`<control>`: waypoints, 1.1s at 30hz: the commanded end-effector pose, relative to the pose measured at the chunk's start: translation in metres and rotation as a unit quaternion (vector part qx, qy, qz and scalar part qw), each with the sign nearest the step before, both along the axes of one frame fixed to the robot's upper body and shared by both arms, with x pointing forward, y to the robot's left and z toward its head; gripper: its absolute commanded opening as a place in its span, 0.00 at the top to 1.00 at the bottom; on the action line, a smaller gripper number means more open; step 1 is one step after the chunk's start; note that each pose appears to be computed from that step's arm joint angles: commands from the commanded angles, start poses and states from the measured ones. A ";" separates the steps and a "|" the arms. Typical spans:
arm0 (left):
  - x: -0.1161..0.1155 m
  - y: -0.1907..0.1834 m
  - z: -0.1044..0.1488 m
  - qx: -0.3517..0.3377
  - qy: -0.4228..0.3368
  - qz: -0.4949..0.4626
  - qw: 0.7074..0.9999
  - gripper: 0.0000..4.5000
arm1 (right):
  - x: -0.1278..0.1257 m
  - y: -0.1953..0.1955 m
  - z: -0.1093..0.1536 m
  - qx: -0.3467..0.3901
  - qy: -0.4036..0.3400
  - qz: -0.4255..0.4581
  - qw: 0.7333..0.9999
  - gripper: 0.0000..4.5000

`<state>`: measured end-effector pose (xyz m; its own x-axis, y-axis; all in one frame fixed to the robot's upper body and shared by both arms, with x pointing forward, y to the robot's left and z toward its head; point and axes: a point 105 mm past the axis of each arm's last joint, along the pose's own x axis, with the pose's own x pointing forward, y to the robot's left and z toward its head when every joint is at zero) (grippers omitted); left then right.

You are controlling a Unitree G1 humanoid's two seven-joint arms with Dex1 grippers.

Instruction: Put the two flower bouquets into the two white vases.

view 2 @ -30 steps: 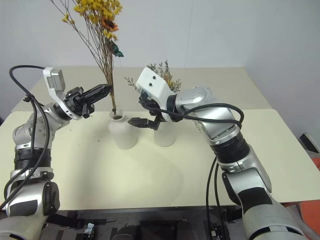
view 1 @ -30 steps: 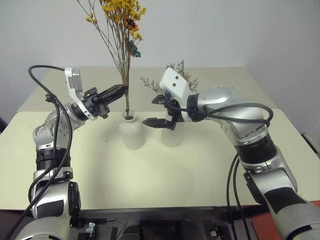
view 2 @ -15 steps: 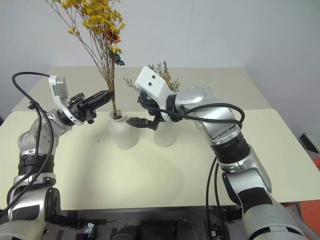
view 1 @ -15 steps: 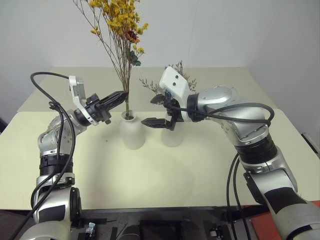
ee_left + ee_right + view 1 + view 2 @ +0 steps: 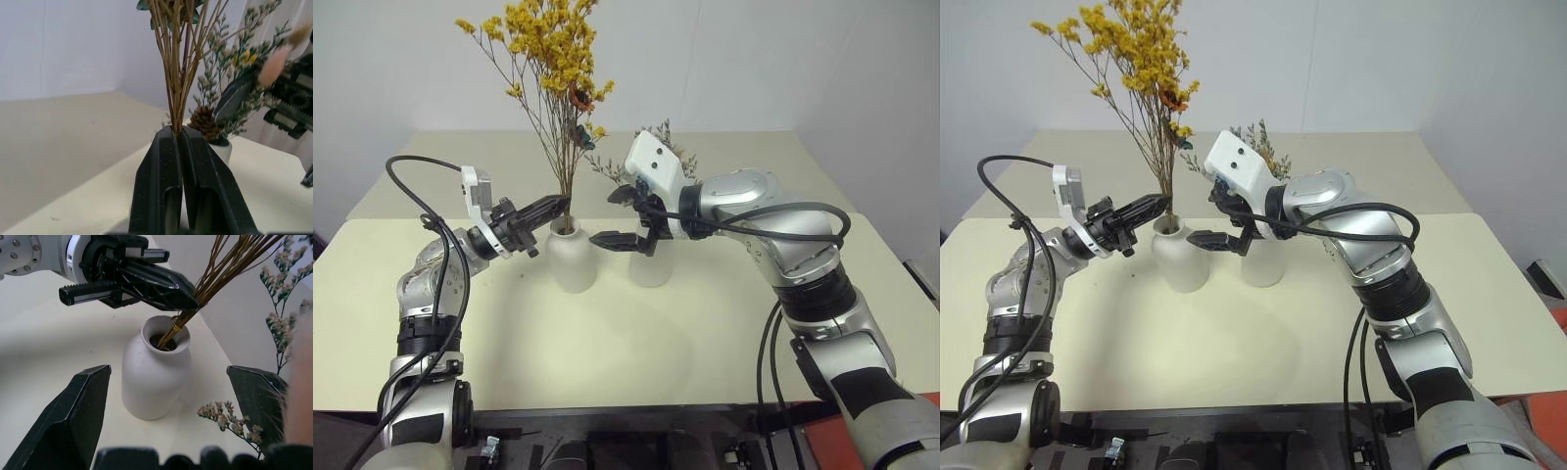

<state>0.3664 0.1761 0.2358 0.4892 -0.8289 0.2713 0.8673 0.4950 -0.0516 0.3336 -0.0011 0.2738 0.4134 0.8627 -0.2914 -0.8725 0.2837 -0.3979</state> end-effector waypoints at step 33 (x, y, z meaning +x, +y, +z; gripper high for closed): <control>-0.080 0.044 0.000 0.146 -0.027 -0.002 0.989 0.01 | -0.009 -0.004 0.011 0.021 -0.015 0.011 1.000 0.00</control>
